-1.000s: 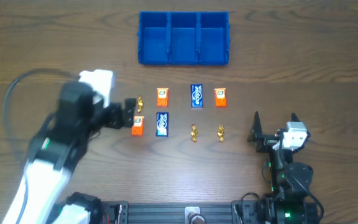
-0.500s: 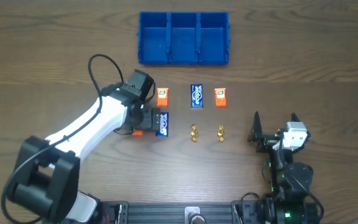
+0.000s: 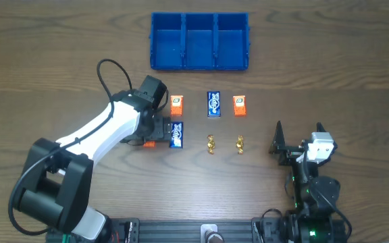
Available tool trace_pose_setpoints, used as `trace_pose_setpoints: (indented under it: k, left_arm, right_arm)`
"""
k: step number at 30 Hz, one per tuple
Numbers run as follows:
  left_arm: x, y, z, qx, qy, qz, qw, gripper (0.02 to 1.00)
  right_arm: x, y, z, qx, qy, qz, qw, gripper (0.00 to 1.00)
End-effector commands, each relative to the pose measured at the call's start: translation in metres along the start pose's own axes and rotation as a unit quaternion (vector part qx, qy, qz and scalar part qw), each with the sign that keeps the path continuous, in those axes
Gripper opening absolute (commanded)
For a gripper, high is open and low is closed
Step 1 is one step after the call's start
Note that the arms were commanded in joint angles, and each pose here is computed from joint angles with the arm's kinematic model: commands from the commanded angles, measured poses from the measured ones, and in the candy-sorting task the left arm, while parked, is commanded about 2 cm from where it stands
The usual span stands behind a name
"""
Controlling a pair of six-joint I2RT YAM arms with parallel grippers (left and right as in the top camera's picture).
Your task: Sort Candies Into Trays
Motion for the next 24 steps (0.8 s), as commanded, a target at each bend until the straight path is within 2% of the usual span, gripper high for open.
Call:
trace_pose_setpoints:
  k: [1, 9, 20, 24]
  left_arm:
    - [0.005, 0.009, 0.007, 0.014, -0.011, 0.008, 1.000, 0.945]
    - [0.006, 0.020, 0.005, 0.012, 0.004, 0.017, 1.000, 0.809]
    - [0.007, 0.020, 0.005, 0.012, 0.015, 0.015, 1.000, 0.408]
    - [0.008, 0.017, 0.001, -0.004, 0.011, 0.010, 1.000, 0.354]
  right_arm:
    - [-0.001, 0.000, -0.001, -0.002, -0.007, 0.001, 1.000, 0.998]
    - [-0.001, 0.000, -0.001, -0.002, -0.007, 0.001, 1.000, 0.996]
    - [-0.001, 0.000, -0.001, -0.002, -0.007, 0.001, 1.000, 0.998]
    - [-0.001, 0.000, -0.001, -0.002, -0.007, 0.001, 1.000, 0.998]
Point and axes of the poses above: each gripper's point midway between its finger pads, its own y axis out along the fingers, its own z axis along the line the jaws close on, x = y × z, the point moved 6 cm from there along -y, back along the fingers, and after that the axes turned 9 degrees about y, right-handed, at the moved point
